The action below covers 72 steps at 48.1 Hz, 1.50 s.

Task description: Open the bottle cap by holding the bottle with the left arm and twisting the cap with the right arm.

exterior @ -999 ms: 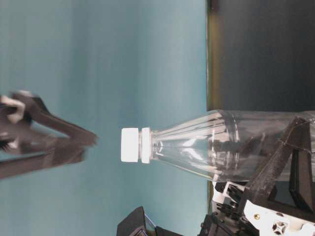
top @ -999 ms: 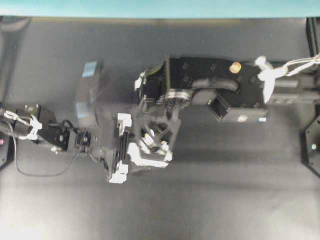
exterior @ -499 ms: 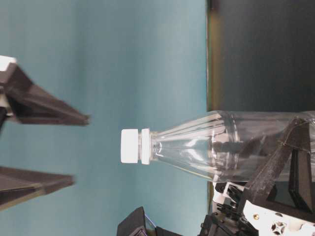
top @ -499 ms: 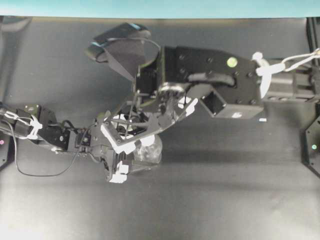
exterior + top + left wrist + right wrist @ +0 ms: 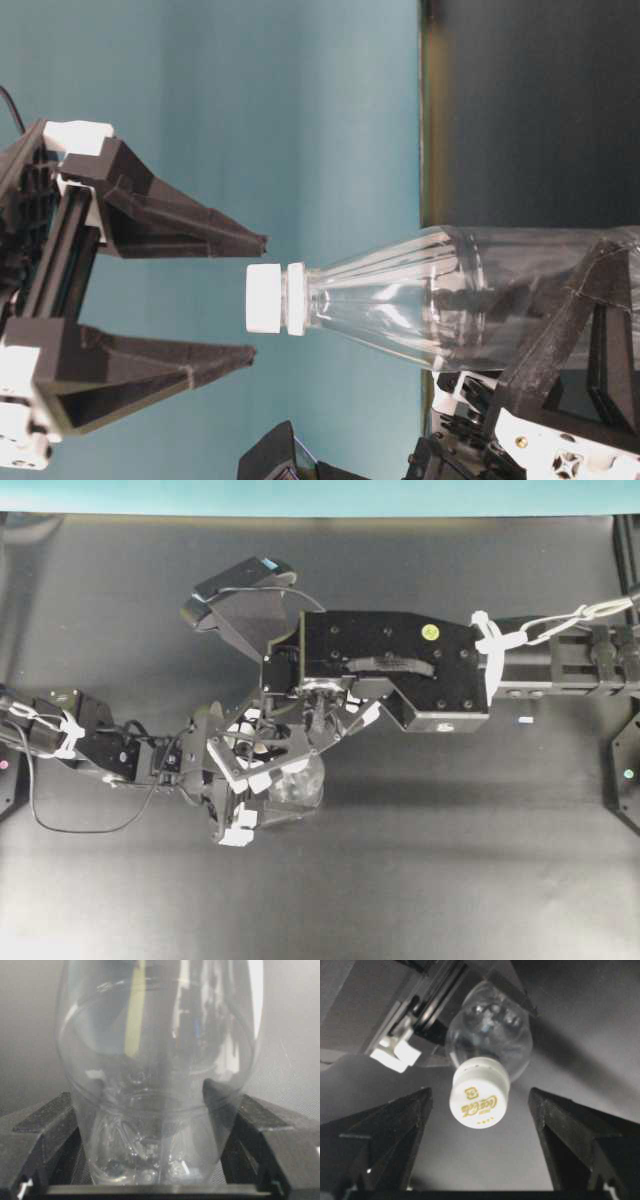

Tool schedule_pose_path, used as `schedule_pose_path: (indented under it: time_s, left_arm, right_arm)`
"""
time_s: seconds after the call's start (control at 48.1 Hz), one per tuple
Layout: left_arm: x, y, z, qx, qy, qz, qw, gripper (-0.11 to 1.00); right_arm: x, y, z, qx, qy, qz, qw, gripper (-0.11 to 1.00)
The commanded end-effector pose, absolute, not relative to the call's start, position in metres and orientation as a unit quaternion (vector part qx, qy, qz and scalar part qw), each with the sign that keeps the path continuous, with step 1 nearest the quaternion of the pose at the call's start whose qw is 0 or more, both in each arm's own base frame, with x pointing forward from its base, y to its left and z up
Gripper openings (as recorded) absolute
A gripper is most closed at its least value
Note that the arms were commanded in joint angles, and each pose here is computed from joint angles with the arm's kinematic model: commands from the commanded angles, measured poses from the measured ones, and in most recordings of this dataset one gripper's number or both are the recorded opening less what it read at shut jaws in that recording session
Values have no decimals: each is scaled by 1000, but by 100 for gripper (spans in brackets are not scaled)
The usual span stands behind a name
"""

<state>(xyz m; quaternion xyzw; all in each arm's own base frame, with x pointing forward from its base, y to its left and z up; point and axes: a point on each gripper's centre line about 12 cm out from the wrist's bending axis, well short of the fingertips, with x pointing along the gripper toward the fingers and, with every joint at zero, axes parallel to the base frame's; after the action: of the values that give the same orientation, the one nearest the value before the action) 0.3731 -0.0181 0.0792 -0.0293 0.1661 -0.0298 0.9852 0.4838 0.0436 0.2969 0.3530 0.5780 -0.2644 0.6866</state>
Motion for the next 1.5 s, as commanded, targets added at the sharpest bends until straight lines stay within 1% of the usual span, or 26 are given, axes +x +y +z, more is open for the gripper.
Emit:
schedule_pose_path:
  time_s: [0.0, 0.125, 0.27, 0.291, 0.541, 0.645, 0.77, 1.019, 1.186, 1.477]
  left_arm:
    - [374, -17, 80, -28, 166, -29, 985, 80]
    - [374, -17, 80, -28, 166, -29, 985, 80]
    - [373, -17, 80, -28, 167, -29, 985, 80]
    - [373, -17, 80, -28, 167, -29, 985, 80]
    - [374, -17, 80, -28, 166, -29, 985, 80]
    - [374, -17, 80, -28, 168, -30, 985, 80]
    - [373, -17, 78, -28, 173, -29, 984, 80]
    - [373, -17, 78, -28, 174, -29, 984, 80]
    - [373, -18, 78, -27, 174, -30, 984, 80]
    - [373, -19, 77, -27, 179, -31, 983, 80]
  right_arm:
    - [483, 55, 298, 348, 579, -258, 690, 72]
    - [481, 56, 295, 342, 586, -258, 688, 63]
    - [481, 56, 293, 341, 587, -258, 688, 38]
    - [481, 56, 293, 340, 588, -257, 688, 37]
    - [481, 55, 294, 308, 598, -229, 704, 37]
    - [481, 54, 295, 279, 608, -203, 715, 37]
    - [481, 55, 295, 217, 624, -147, 736, 37]
    - [480, 58, 295, 90, 643, -33, 760, 37]
    - [479, 61, 294, -10, 643, 49, 764, 37]
    - [480, 60, 293, -118, 627, 127, 760, 37]
